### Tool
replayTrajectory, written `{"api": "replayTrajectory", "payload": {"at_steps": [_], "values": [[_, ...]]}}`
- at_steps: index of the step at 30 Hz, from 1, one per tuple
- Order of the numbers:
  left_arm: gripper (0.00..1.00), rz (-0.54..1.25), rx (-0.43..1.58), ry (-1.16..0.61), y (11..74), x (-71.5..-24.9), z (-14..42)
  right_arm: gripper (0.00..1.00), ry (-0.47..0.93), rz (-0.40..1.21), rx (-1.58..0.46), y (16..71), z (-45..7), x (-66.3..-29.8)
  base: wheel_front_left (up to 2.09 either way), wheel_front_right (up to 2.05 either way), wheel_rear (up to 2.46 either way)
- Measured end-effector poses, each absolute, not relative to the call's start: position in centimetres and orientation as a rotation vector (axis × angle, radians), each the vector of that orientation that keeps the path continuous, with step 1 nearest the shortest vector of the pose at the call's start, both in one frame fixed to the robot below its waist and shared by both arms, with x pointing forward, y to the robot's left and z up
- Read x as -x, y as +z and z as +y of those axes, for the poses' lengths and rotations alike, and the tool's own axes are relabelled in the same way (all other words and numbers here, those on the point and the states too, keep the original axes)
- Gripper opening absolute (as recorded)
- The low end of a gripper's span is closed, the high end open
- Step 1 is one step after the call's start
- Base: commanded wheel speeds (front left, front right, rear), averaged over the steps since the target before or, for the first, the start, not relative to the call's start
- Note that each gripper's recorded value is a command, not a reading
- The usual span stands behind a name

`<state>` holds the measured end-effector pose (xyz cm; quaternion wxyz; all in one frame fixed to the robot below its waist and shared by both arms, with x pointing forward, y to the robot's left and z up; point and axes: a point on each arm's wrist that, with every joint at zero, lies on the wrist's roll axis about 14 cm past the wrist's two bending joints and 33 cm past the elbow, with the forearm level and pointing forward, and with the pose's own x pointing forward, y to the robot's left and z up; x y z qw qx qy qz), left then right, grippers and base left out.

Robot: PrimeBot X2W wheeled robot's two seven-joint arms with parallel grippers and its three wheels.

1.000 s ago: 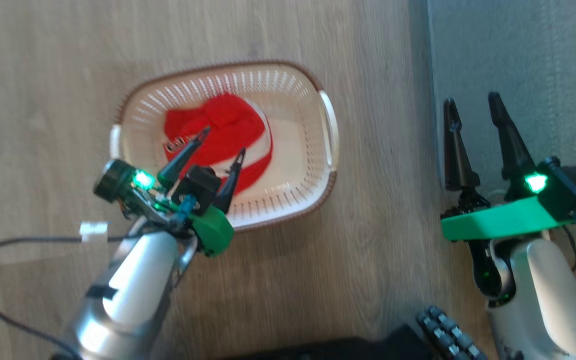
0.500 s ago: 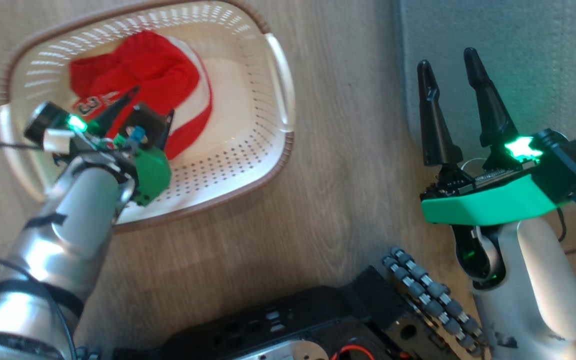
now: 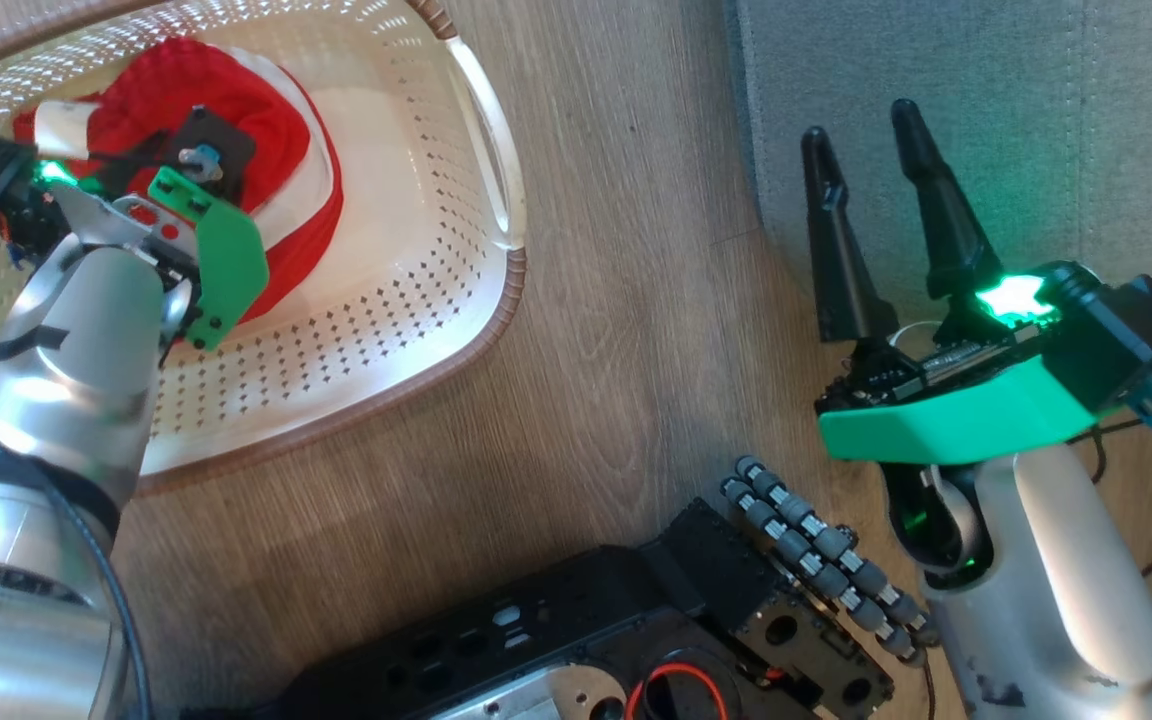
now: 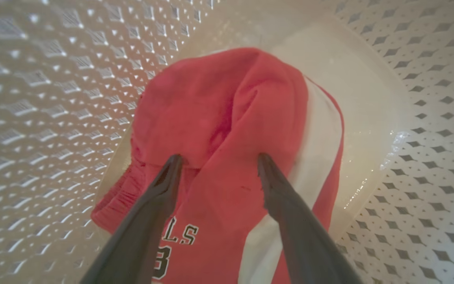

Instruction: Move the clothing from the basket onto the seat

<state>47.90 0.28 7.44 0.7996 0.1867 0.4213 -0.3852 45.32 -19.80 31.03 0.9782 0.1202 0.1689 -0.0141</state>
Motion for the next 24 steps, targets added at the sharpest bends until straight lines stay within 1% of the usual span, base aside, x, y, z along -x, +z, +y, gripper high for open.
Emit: {"api": "replayTrajectory", "payload": {"at_steps": [11, 16, 17, 18, 19, 20, 24], "values": [[1.00, 1.076, -0.457, -0.810, 5.4, -46.6, 1.0, 1.00, -0.018, 0.344, -0.251, 30.8, -19.4, -45.3, 0.00, 0.00, 0.00], [1.00, 1.113, -0.463, -0.813, 5.0, -46.1, 1.2, 1.00, -0.016, 0.341, -0.258, 31.0, -19.2, -45.3, 0.00, 0.00, 0.00], [0.90, 1.123, -0.470, -0.815, 4.9, -45.9, 1.2, 1.00, -0.017, 0.340, -0.258, 31.0, -19.3, -45.3, 0.00, 0.00, 0.00], [0.63, 1.125, -0.470, -0.816, 4.9, -45.9, 1.2, 1.00, -0.017, 0.340, -0.257, 31.0, -19.3, -45.3, 0.00, 0.00, 0.00], [0.42, 1.131, -0.464, -0.812, 4.9, -45.9, 1.2, 1.00, -0.017, 0.340, -0.257, 31.0, -19.3, -45.3, 0.00, 0.00, 0.00], [0.00, 1.137, -0.462, -0.809, 4.8, -45.8, 1.2, 1.00, -0.017, 0.340, -0.257, 31.0, -19.3, -45.3, 0.00, 0.00, 0.00], [0.00, 1.137, -0.469, -0.820, 4.9, -45.8, 1.2, 1.00, -0.018, 0.337, -0.256, 31.1, -19.4, -45.3, 0.00, 0.00, 0.00]]}}
